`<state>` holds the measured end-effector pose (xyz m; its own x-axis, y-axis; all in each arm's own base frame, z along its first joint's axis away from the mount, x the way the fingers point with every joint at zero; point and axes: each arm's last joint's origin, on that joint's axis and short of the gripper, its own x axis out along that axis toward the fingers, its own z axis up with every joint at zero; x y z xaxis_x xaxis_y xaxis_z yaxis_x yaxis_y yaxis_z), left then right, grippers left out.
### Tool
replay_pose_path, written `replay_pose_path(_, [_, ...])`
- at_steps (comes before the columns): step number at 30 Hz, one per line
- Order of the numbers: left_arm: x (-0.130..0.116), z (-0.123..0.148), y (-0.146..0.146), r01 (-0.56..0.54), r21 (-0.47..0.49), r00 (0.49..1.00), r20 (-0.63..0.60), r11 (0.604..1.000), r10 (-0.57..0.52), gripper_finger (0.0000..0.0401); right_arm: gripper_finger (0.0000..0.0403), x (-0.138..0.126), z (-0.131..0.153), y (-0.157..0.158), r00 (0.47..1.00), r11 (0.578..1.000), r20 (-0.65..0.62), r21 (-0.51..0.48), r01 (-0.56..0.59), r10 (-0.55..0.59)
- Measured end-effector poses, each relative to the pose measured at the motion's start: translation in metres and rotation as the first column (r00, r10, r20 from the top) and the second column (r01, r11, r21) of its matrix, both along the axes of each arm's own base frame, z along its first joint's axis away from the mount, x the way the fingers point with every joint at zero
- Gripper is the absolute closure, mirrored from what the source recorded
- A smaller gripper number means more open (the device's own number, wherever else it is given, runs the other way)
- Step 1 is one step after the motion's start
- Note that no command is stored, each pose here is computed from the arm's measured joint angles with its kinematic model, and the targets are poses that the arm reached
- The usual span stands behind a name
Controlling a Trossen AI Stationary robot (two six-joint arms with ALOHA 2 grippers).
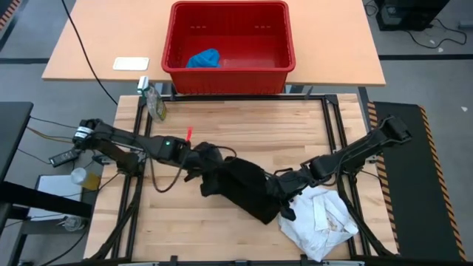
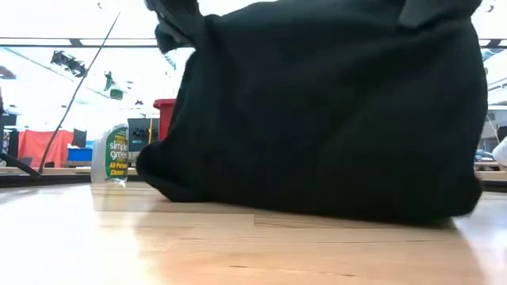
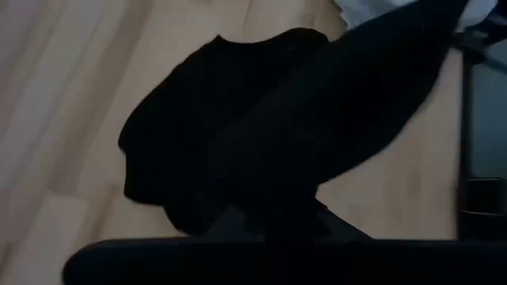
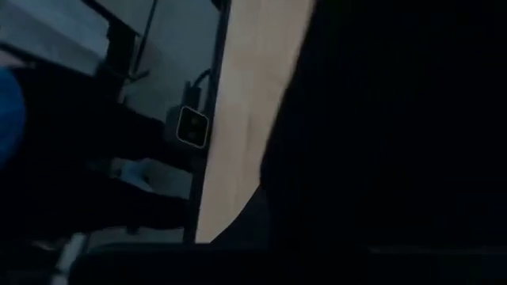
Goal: Fold laundry
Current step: Fold the black shirt
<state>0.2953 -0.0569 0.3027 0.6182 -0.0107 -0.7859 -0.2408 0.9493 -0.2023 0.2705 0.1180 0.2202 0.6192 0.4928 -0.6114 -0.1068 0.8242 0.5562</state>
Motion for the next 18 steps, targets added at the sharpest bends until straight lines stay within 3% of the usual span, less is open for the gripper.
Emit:
replay_pose_path(5, [0.017,-0.018,0.015,-0.015,0.001,0.999,-0.044,1.000,0.015,0.0395,0.0390,-0.012,-0.031,-0.006,0.996,0.997,-0.065,0.041,0.067,-0.064])
replay_pose_path(12, [0.034,-0.037,0.035,0.048,0.043,0.995,-0.093,0.998,-0.044,0.0395,0.0390,-0.017,-0.048,-0.020,0.984,0.988,-0.114,0.054,0.143,-0.136])
replay_pose_path(18, [0.037,-0.058,0.065,0.001,-0.005,0.977,-0.212,1.000,-0.003,0.0395,0.0391,-0.018,-0.060,-0.044,0.935,0.947,-0.230,0.111,0.301,-0.270])
